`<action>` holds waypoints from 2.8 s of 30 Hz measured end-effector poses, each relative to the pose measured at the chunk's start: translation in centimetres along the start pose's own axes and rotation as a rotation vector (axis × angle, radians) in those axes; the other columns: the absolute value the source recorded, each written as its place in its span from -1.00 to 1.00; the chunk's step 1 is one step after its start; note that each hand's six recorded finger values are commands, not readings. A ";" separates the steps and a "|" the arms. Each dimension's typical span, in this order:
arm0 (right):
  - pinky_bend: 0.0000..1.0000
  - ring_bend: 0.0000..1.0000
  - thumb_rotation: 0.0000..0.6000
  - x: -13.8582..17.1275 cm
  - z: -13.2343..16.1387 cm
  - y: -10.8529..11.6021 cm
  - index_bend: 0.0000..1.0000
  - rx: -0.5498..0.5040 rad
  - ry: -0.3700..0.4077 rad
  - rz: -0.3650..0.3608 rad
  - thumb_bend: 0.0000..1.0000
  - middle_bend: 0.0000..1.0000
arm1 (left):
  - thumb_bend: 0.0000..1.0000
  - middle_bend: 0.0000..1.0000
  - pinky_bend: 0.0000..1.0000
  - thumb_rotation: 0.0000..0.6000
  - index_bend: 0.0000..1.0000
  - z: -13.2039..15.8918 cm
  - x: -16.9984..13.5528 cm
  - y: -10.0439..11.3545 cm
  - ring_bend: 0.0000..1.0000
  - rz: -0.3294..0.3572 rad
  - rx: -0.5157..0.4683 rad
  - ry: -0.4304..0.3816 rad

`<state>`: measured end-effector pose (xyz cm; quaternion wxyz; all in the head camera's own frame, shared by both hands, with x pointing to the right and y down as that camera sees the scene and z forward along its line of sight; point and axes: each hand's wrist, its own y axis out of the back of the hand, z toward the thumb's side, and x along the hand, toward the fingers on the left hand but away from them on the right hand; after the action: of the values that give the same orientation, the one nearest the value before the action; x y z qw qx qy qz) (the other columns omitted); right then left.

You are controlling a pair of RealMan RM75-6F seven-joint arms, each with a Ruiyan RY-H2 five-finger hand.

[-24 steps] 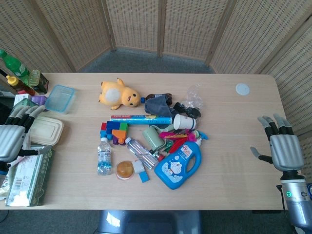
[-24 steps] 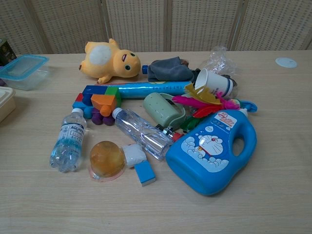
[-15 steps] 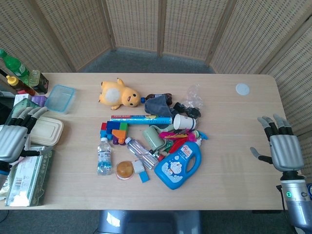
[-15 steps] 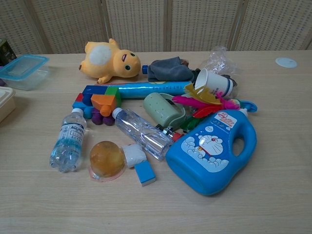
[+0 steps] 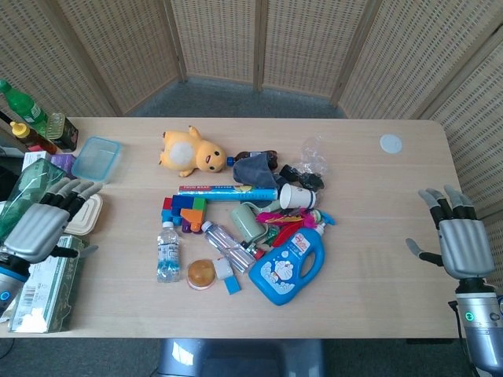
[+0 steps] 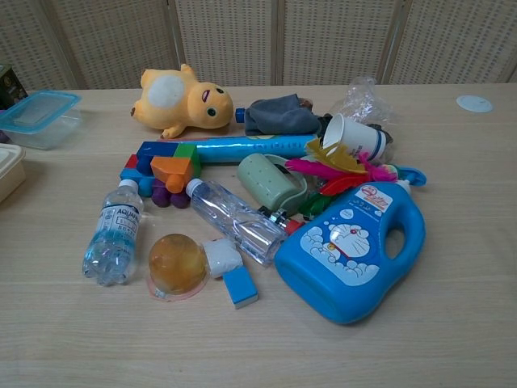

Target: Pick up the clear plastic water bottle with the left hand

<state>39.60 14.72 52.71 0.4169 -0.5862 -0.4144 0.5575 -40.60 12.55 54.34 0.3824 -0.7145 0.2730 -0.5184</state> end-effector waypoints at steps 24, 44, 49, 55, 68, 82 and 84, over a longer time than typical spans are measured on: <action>-0.75 -1.00 0.71 0.7 -0.7 1.0 -0.74 0.001 -0.028 -0.023 -0.53 -0.64 | -0.71 -1.00 -1.00 1.00 -1.00 4.7 2.1 -9.4 -1.00 -0.311 0.308 -0.331; -0.75 -1.00 0.70 1.8 -2.2 2.4 -0.74 0.012 -0.070 -0.052 -0.53 -0.64 | -0.71 -1.00 -1.00 1.00 -1.00 7.6 6.4 -14.8 -1.00 -0.338 0.342 -0.451; -0.75 -1.00 0.71 2.1 -2.6 2.7 -0.74 0.010 -0.082 -0.057 -0.53 -0.64 | -0.71 -1.00 -1.00 1.00 -1.00 8.1 7.2 -15.8 -1.00 -0.342 0.362 -0.471; -0.75 -1.00 0.72 2.2 -2.8 2.8 -0.74 0.009 -0.086 -0.060 -0.53 -0.64 | -0.71 -1.00 -1.00 1.00 -1.00 8.7 8.1 -17.0 -1.00 -0.337 0.377 -0.488; -0.75 -1.00 0.72 2.4 -2.8 3.2 -0.73 -0.005 -0.078 -0.068 -0.54 -0.64 | -0.38 -0.14 -0.90 1.00 -0.07 9.9 9.3 -18.5 -0.48 -0.241 0.450 -0.560; -0.75 -1.00 0.71 2.6 -2.9 3.5 -0.73 -0.008 -0.084 -0.075 -0.53 -0.64 | -0.31 0.41 -0.06 1.00 0.49 10.3 9.2 -19.4 0.11 -0.211 0.460 -0.589; -0.75 -1.00 0.72 2.6 -2.9 3.5 -0.73 -0.008 -0.083 -0.077 -0.53 -0.64 | -0.31 0.41 -0.03 1.00 0.50 10.2 9.4 -18.9 0.12 -0.192 0.436 -0.578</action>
<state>42.70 16.03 48.63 0.4179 -0.5480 -0.4558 0.5632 -28.08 18.43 73.25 0.5367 -0.7553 -0.0313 -0.3748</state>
